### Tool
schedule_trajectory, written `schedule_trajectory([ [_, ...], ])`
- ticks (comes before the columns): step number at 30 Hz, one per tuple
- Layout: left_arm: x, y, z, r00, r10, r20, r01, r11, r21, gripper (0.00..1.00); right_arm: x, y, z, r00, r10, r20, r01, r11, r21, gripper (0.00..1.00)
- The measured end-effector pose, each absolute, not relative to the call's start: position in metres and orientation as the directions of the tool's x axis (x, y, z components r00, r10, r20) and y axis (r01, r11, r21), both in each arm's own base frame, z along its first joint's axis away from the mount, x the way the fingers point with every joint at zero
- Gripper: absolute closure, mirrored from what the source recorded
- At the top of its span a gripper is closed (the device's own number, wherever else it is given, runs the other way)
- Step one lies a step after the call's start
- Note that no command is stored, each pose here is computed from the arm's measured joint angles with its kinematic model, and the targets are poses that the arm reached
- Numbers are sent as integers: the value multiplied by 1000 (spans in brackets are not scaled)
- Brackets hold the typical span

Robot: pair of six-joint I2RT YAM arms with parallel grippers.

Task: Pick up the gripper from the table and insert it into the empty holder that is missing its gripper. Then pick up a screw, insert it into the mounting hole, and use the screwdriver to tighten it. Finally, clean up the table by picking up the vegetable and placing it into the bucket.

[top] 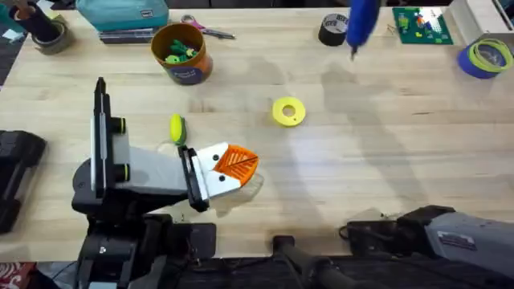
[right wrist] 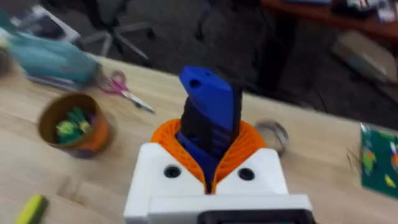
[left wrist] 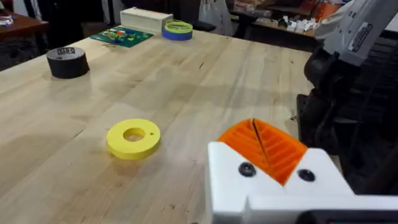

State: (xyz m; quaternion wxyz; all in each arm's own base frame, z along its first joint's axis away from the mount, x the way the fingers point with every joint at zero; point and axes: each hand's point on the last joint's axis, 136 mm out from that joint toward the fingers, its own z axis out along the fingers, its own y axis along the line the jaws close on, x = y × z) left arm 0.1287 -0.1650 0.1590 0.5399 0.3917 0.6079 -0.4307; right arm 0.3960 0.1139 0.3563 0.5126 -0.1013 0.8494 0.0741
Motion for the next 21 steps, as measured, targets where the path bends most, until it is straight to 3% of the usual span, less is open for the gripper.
schedule_trajectory([
  [10,129,-165,159,-110,11,-994,941,322,-100,992,363,196,444,-153,-42,-987,-457,889,34,977],
  [21,129,-165,159,-110,11,-994,941,322,-101,992,318,266,480,-31,23,-999,-633,773,38,977],
])
